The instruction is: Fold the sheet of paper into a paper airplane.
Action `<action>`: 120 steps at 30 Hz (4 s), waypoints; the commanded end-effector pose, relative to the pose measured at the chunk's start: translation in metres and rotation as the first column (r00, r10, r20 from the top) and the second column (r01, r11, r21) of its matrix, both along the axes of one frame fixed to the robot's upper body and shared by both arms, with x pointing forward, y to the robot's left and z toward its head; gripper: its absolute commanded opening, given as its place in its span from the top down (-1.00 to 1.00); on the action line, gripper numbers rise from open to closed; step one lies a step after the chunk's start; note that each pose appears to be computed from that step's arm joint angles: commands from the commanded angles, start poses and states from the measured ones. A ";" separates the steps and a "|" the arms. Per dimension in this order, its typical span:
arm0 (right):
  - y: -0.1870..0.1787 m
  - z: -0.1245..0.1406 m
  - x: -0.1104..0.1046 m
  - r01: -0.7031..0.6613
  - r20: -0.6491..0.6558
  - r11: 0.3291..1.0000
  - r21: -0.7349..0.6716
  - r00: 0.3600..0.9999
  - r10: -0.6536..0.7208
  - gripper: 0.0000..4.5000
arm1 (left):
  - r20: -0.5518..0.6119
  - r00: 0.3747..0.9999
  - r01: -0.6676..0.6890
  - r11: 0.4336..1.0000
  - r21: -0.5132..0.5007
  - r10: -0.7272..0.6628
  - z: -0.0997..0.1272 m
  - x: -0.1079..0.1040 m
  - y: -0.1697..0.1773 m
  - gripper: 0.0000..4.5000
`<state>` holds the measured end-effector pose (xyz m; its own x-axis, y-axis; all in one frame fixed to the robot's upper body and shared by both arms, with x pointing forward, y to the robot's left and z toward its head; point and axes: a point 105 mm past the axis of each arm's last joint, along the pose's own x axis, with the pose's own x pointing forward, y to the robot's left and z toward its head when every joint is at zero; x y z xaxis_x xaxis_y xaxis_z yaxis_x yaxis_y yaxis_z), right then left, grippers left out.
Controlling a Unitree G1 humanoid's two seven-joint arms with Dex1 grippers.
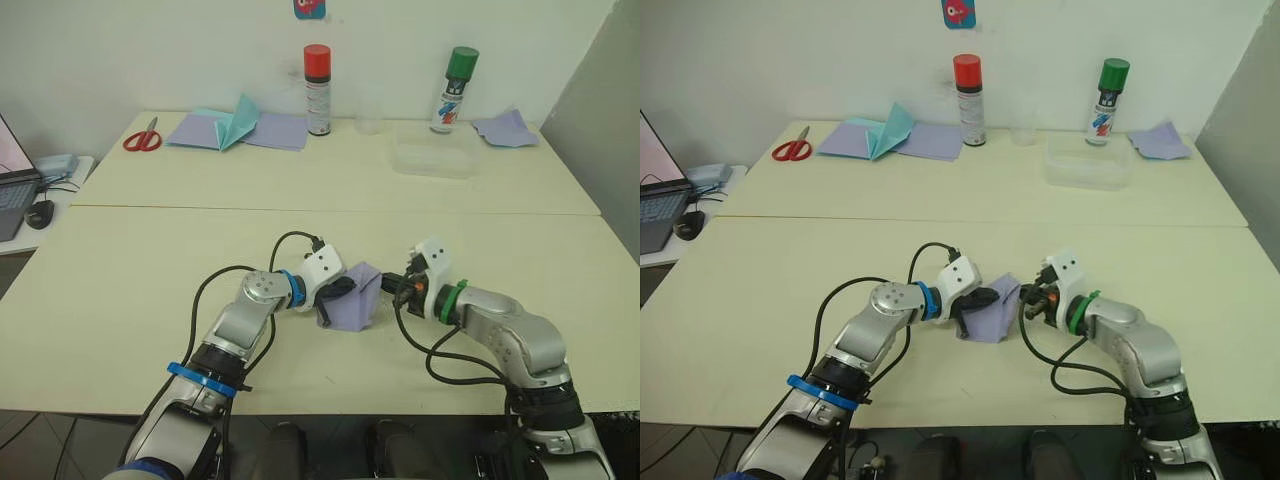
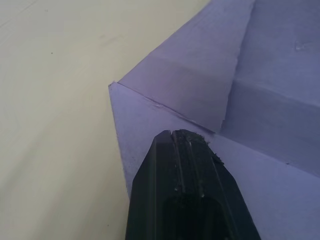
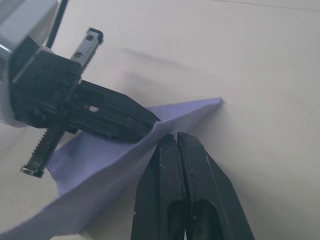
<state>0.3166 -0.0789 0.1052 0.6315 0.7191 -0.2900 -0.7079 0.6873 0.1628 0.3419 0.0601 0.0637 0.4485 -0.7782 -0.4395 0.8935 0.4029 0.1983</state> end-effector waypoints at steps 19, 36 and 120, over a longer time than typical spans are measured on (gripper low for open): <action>0.033 0.000 0.011 -0.051 0.028 0.998 0.031 0.998 0.050 1.00 | -0.248 0.953 -0.147 0.981 0.125 0.174 -0.039 -0.014 0.048 0.99; 0.051 -0.024 0.013 -0.103 0.013 0.993 -0.057 0.994 0.104 1.00 | -0.267 0.939 -0.182 0.973 0.140 0.214 -0.040 -0.022 0.063 0.99; 0.064 -0.038 0.015 -0.189 0.072 0.962 -0.197 0.976 0.207 1.00 | -0.323 0.941 -0.114 0.993 -0.012 0.104 0.015 0.004 0.063 0.99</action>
<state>0.3335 -0.0170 0.0723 0.5225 0.7718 -0.3625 -0.8362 0.5468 -0.0412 0.3523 0.1256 0.0857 0.4057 -0.7425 -0.5330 0.8498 0.5211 -0.0791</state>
